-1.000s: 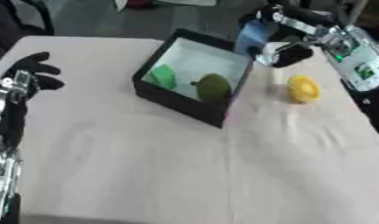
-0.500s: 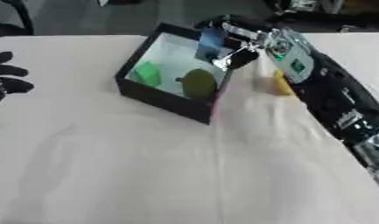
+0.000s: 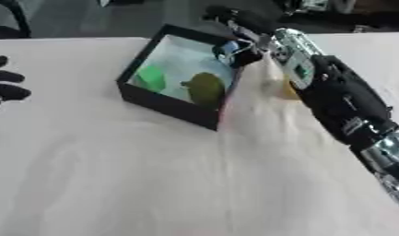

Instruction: Pick up objects on the table and place them in the box.

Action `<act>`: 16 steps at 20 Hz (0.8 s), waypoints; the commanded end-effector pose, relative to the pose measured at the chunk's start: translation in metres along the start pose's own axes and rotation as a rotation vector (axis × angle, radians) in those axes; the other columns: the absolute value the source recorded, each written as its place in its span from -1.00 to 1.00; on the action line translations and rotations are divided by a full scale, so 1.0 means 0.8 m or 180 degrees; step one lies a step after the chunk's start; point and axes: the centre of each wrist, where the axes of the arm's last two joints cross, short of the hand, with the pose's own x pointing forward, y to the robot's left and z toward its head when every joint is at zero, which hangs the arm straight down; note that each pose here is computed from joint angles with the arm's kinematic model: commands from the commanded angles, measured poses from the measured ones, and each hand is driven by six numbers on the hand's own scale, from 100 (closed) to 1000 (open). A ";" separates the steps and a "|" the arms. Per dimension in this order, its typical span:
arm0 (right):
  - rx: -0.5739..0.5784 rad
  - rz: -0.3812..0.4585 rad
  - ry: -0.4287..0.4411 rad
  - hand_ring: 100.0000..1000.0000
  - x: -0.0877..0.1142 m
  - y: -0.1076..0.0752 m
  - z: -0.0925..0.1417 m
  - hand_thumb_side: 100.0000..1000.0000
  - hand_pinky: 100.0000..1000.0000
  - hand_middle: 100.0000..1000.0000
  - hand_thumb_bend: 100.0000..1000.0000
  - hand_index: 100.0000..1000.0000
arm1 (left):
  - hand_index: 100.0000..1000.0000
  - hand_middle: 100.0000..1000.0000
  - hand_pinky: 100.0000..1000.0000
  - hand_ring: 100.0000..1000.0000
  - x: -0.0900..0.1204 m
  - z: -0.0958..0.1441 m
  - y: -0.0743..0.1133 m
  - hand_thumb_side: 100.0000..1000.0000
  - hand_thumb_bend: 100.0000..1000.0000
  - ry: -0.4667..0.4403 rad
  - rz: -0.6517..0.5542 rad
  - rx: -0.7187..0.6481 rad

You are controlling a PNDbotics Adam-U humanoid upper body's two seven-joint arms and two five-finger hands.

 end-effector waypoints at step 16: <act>0.0768 -0.0161 0.1045 1.00 -0.059 -0.017 0.117 -0.58 0.86 1.00 -1.00 0.95 | 0.68 0.16 0.30 0.08 -0.006 0.014 0.027 0.97 -1.00 0.0130 -0.0218 0.0193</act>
